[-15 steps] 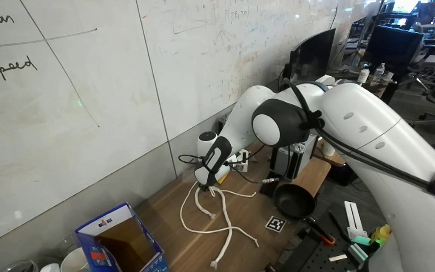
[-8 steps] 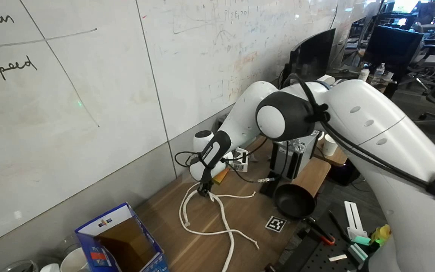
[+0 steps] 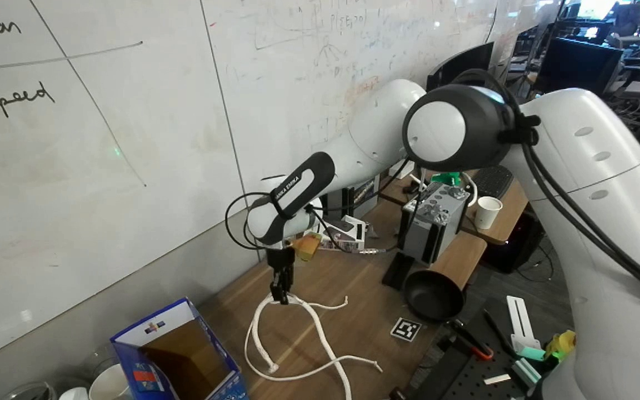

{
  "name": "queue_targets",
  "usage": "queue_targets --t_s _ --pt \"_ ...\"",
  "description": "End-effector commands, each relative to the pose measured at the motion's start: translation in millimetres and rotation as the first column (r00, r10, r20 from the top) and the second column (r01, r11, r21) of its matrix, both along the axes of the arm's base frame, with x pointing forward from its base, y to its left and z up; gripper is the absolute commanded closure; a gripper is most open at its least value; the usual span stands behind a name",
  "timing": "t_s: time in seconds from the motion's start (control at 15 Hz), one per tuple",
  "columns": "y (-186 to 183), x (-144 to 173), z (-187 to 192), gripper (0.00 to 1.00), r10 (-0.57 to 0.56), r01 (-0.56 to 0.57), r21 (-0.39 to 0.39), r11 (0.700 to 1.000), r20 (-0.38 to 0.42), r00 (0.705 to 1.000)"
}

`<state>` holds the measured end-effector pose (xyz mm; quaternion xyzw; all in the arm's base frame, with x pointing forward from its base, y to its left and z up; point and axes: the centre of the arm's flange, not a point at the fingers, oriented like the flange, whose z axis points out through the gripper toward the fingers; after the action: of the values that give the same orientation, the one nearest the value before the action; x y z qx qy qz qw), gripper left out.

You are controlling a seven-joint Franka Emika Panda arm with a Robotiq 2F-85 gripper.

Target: Pick up the ropes from the table and put them in the blue box.

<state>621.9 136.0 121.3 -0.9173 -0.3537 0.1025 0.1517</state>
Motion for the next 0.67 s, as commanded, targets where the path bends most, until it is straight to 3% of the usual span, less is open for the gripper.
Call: queue_targets --t_s 0.0,0.27,0.6 --pt "24.3 -20.2 90.2 0.94 0.08 -0.077 0.07 0.995 -0.04 0.996" --pt "57.8 -28.6 183.9 0.95 0.089 -0.081 0.165 0.983 -0.039 0.995" --pt "86.8 -52.0 306.7 0.96 0.003 -0.006 0.216 0.976 0.017 1.0"
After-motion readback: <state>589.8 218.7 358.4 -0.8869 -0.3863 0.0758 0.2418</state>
